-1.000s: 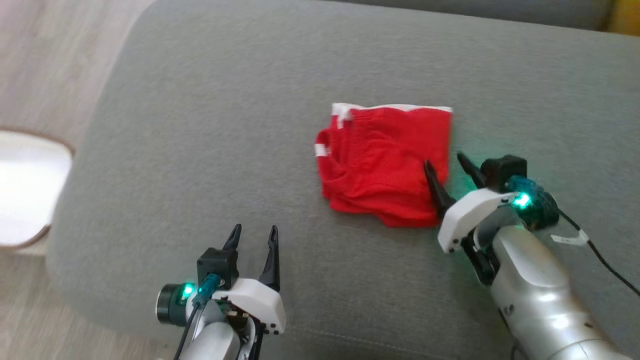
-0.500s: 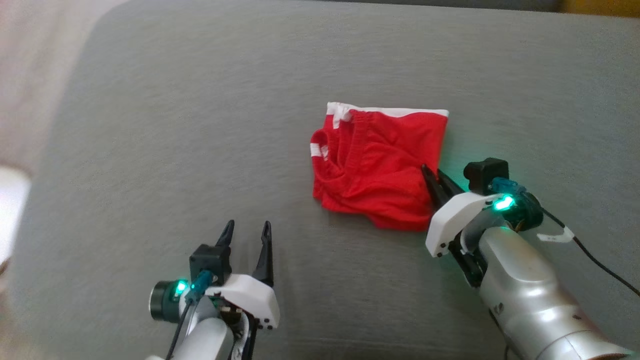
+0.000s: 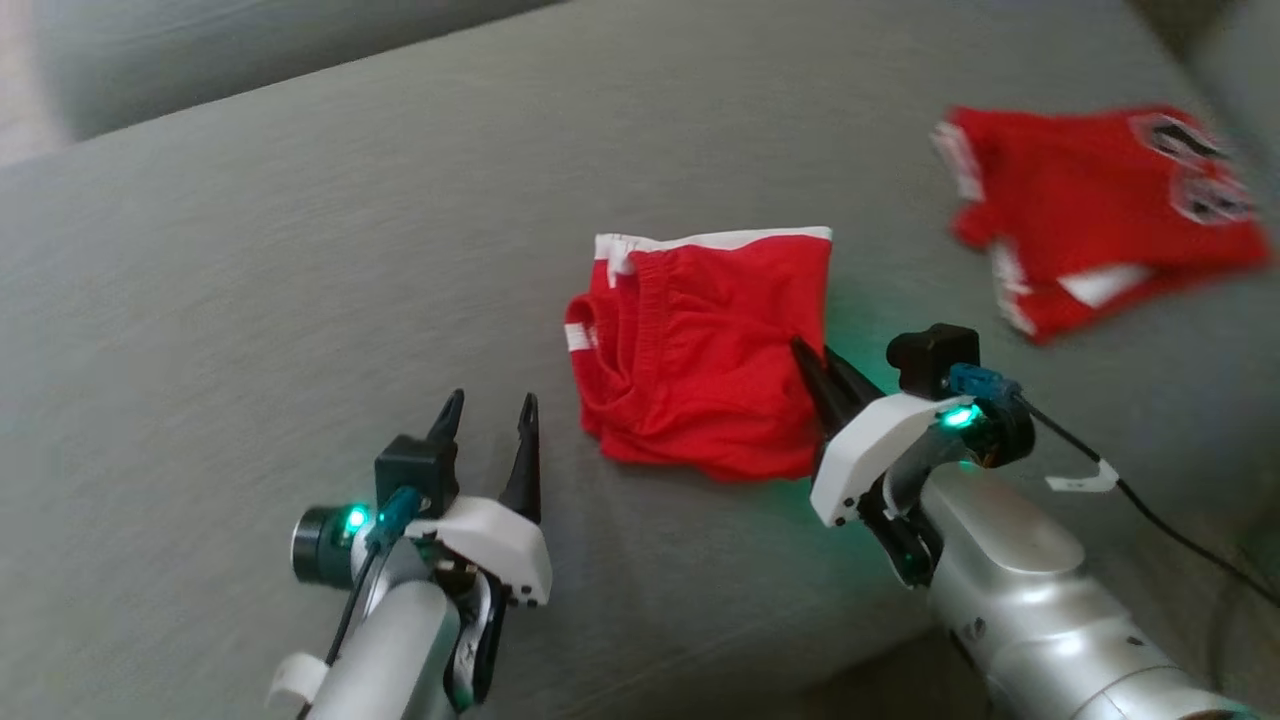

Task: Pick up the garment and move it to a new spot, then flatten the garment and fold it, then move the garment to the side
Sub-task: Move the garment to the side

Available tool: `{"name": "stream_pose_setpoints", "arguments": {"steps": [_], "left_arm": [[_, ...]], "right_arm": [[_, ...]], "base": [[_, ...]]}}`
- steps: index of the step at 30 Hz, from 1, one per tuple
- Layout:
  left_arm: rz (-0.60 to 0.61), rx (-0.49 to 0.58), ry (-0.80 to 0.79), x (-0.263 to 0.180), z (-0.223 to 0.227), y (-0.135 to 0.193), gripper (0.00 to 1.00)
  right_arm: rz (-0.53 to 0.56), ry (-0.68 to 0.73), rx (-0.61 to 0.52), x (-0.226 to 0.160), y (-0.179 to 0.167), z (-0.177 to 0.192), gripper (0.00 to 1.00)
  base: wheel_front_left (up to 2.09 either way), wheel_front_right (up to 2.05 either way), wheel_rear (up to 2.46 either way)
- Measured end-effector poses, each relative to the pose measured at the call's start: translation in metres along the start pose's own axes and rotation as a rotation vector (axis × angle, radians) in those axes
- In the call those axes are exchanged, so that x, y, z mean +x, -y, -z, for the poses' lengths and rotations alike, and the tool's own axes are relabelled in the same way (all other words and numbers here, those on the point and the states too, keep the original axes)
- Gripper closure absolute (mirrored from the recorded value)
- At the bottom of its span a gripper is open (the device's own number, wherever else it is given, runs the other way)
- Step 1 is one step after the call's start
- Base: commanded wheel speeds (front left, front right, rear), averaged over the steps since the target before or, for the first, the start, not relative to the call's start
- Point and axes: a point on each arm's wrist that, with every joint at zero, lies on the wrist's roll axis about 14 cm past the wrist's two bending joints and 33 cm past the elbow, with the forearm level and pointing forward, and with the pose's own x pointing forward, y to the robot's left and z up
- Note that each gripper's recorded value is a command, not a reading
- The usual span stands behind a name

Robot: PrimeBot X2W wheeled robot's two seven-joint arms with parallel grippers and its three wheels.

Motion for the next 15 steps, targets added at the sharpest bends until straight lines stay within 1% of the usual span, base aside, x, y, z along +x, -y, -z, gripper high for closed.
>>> {"name": "stream_pose_setpoints", "arguments": {"steps": [5,8,12,15], "left_arm": [[0.162,0.016,0.004,0.026,-0.002,0.051,0.00],[0.229,0.014,-0.012,0.034,0.004,0.071,0.00],[0.246,0.001,-0.045,0.037,0.017,0.075,0.00],[0.227,-0.004,-0.053,0.034,0.020,0.067,0.00]], "right_arm": [[0.110,0.020,0.042,-0.029,0.037,0.004,1.00],[0.167,0.021,0.055,-0.039,0.058,0.008,1.00],[0.195,0.000,0.023,-0.039,0.074,0.009,1.00],[0.200,-0.001,-0.080,-0.032,0.093,-0.009,1.00]], "base": [[0.00,0.00,0.00],[0.00,0.00,0.00],[0.00,0.00,0.00],[0.00,0.00,0.00]]}}
